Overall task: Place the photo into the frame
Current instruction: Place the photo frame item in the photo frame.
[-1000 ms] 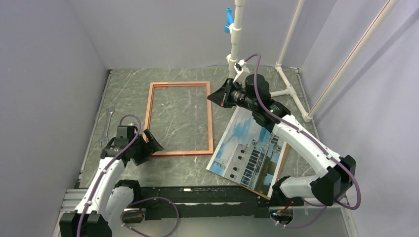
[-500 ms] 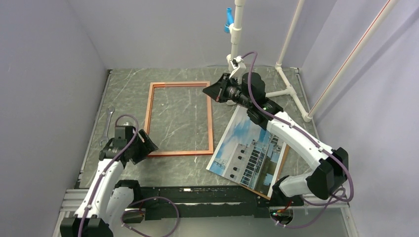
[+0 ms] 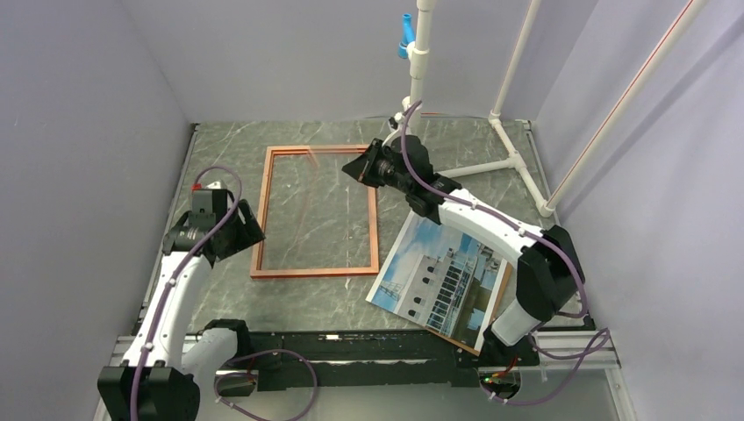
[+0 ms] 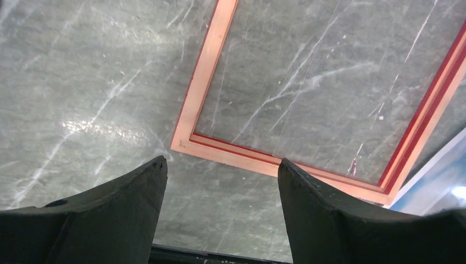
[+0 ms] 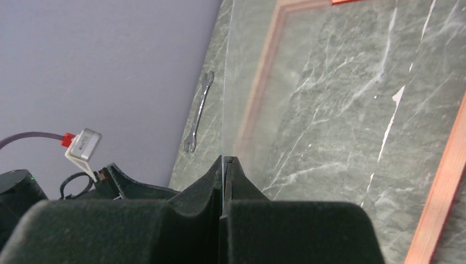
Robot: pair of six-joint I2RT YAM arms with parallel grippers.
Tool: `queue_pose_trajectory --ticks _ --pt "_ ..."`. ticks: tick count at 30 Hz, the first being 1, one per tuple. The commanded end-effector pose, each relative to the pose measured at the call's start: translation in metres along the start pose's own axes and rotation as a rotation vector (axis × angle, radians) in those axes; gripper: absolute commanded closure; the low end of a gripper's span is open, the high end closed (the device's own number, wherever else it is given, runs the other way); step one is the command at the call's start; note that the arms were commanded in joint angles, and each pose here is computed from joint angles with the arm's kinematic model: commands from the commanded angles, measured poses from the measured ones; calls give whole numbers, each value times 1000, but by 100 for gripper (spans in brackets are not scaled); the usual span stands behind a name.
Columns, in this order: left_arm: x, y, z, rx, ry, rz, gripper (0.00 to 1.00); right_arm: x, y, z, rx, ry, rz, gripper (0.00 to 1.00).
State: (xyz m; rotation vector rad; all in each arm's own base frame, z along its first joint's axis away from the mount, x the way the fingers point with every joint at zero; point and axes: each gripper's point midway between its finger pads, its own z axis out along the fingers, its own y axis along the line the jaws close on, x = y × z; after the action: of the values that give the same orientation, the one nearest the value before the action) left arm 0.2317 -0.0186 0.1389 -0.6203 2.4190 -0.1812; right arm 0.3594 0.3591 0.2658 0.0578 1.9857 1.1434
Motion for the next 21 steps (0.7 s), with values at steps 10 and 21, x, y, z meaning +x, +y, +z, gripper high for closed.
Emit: queue_pose_trajectory --ticks 10,21 --pt "-28 28 23 -49 72 134 27 21 37 45 -174 38 166 100" --pt "-21 64 53 -120 152 37 32 21 46 51 -157 36 256 100"
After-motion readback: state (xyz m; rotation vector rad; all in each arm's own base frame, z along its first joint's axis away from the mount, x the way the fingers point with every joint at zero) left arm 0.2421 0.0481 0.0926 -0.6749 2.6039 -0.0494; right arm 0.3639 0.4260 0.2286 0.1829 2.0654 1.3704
